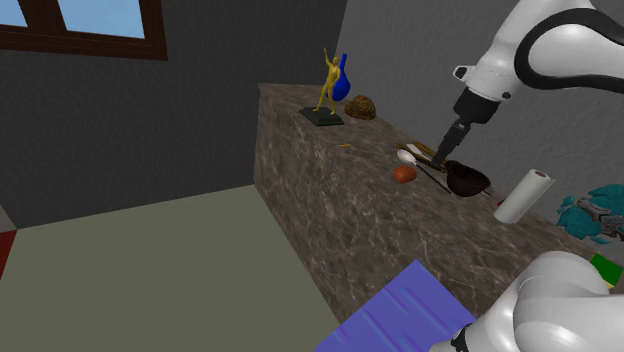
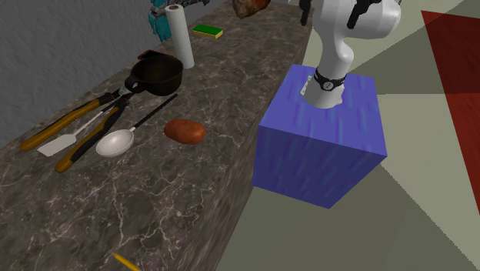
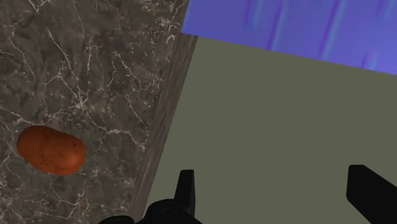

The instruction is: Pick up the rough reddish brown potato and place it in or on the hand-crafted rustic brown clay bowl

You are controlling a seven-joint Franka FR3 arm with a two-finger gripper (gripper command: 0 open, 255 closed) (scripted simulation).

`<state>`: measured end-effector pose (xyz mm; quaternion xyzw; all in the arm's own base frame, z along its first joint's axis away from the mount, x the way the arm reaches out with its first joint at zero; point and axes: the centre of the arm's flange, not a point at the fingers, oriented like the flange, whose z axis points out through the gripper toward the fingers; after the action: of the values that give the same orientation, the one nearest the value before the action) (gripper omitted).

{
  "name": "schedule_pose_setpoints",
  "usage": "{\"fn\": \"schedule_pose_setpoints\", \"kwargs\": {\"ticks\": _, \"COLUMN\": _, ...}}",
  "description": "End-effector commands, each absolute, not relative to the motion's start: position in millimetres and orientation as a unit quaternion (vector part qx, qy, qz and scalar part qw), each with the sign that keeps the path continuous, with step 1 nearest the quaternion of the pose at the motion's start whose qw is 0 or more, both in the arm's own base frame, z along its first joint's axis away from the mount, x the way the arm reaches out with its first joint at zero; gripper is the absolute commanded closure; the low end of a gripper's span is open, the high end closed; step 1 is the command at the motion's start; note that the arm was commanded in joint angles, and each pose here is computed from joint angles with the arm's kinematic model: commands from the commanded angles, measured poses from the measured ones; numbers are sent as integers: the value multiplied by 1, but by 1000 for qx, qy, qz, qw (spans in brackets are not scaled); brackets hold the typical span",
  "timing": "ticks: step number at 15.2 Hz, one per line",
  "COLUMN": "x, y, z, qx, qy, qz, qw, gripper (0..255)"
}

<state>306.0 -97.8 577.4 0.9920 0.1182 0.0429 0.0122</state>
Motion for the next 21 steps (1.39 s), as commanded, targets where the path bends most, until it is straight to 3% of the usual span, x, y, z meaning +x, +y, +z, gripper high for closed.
{"fn": "schedule_pose_setpoints", "kwargs": {"ticks": 1, "x": 310, "y": -123, "z": 563, "qx": 986, "qy": 164, "qz": 35, "qw": 13, "gripper": 0}}
{"fn": "schedule_pose_setpoints", "kwargs": {"ticks": 21, "x": 441, "y": -306, "z": 429, "qx": 830, "qy": 556, "qz": -43, "qw": 16, "gripper": 0}}
